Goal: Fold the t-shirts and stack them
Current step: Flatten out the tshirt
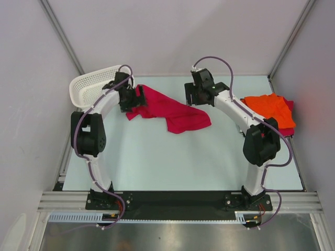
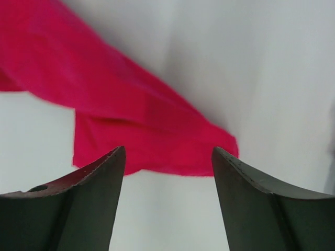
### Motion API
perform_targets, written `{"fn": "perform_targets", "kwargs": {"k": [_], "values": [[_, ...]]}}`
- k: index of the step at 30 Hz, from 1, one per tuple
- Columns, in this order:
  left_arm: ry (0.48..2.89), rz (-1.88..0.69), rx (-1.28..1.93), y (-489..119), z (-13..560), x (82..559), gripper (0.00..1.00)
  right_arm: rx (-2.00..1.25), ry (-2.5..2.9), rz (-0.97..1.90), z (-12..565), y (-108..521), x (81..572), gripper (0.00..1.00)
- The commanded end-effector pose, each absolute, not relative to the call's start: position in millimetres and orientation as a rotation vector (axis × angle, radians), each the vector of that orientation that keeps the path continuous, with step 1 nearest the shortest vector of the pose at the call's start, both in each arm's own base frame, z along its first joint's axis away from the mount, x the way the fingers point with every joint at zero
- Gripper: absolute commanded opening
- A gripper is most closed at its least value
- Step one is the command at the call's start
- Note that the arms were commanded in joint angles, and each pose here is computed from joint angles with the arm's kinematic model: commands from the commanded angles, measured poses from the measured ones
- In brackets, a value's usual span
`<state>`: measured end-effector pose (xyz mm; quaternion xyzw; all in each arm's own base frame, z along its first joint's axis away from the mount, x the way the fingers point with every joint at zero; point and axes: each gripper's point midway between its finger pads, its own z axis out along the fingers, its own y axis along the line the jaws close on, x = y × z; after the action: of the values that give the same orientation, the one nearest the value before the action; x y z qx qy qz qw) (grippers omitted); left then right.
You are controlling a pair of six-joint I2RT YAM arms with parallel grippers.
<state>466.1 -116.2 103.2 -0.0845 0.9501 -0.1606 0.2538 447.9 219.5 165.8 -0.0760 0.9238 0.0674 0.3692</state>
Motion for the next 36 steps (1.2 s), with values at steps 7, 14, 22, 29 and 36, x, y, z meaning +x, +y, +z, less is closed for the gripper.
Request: {"fn": "perform_targets", "kwargs": {"k": [7, 14, 22, 29, 36], "values": [[2.67, -0.45, -0.123, -120.7, 76.7, 419.9, 1.0, -0.429, 2.507, 0.331, 127.0, 282.2, 401.1, 0.64], [2.7, -0.368, -0.102, -109.7, 71.5, 416.4, 1.0, -0.62, 2.559, 0.225, 88.9, 318.9, 390.3, 0.62], [2.707, -0.344, -0.108, -106.7, 71.7, 416.0, 1.0, -0.698, 2.621, 0.1, 49.3, 327.4, 384.0, 0.5], [2.704, -0.311, -0.099, -101.7, 75.0, 415.9, 1.0, -0.668, 2.597, -0.024, 59.5, 318.7, 391.8, 0.49], [2.727, -0.296, -0.122, -99.9, 66.7, 413.2, 1.0, -0.652, 2.58, -0.09, 70.0, 304.7, 391.2, 0.5]]}}
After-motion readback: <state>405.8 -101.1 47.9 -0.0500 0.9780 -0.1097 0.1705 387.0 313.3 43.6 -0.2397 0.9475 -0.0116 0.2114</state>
